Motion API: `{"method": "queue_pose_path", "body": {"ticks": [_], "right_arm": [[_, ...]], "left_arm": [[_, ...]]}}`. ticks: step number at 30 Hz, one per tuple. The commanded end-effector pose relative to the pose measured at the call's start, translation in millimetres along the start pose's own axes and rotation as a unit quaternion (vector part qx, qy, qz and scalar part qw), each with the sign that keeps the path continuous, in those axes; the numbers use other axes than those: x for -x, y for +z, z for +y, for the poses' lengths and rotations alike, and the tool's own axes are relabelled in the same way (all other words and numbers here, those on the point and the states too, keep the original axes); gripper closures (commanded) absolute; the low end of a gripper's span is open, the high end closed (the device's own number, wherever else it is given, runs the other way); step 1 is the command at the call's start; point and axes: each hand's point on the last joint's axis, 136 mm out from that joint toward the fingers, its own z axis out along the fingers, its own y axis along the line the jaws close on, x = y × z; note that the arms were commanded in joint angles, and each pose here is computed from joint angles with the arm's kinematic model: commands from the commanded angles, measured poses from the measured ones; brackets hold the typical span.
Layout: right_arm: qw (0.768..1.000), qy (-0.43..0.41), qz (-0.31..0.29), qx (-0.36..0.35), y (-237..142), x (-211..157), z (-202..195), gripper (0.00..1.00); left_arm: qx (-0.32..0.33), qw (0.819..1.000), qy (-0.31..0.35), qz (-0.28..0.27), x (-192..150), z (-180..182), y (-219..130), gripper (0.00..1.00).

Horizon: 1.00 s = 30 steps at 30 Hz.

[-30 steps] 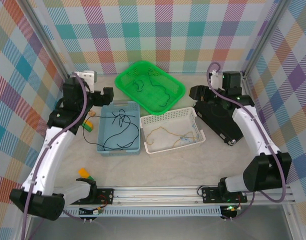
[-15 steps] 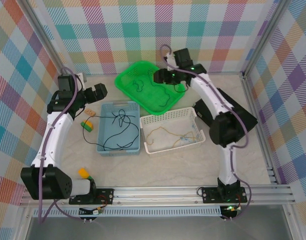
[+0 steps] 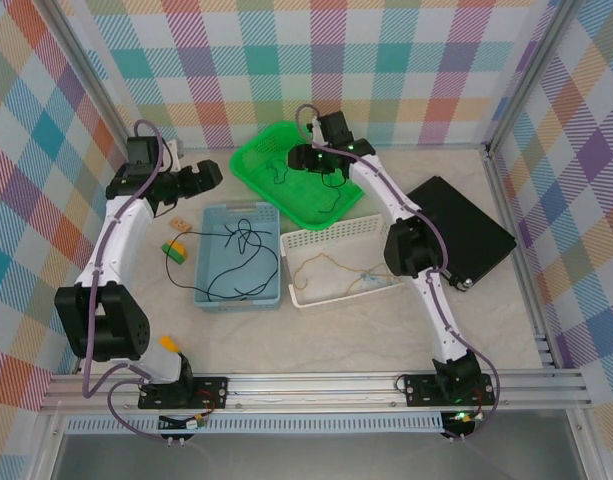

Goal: Untangle the cables

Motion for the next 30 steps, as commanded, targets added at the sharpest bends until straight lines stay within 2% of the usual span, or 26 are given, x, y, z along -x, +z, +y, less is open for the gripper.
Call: {"method": "queue_pose_path", "body": {"ticks": [1,6,10,15,17,22,26,30], "right_arm": [[0.999,-0.017,-0.042,0.024,-23,27,20,0.41],[0.998,-0.050,-0.038,0.023,-53,23,30,0.38],[0.995,-0.081,-0.050,0.025,-90,13,35,0.34],[0.985,-0.114,-0.123,0.035,-158,-3,23,0.29],[0.982,-0.111,-0.150,0.004,-192,-16,-1,0.26],[0.976,-0.078,-0.171,-0.107,-258,-55,-80,0.21],[0.965,-0.048,-0.182,-0.181,-296,-86,-136,0.18],[0.948,-0.014,-0.215,-0.235,-326,-105,-176,0.10]], "left_arm": [[-0.001,0.999,0.015,-0.044,17,3,1,0.01],[-0.018,0.990,0.051,-0.130,32,-1,-8,0.00],[-0.002,0.981,0.077,-0.180,35,4,-21,0.00],[0.030,0.967,0.089,-0.237,27,23,-37,0.00],[0.043,0.963,0.080,-0.255,21,35,-44,0.00],[0.083,0.950,0.043,-0.299,-1,68,-56,0.00],[0.106,0.947,0.020,-0.302,-27,88,-55,0.00],[0.119,0.941,-0.009,-0.316,-46,103,-53,0.00]]}}
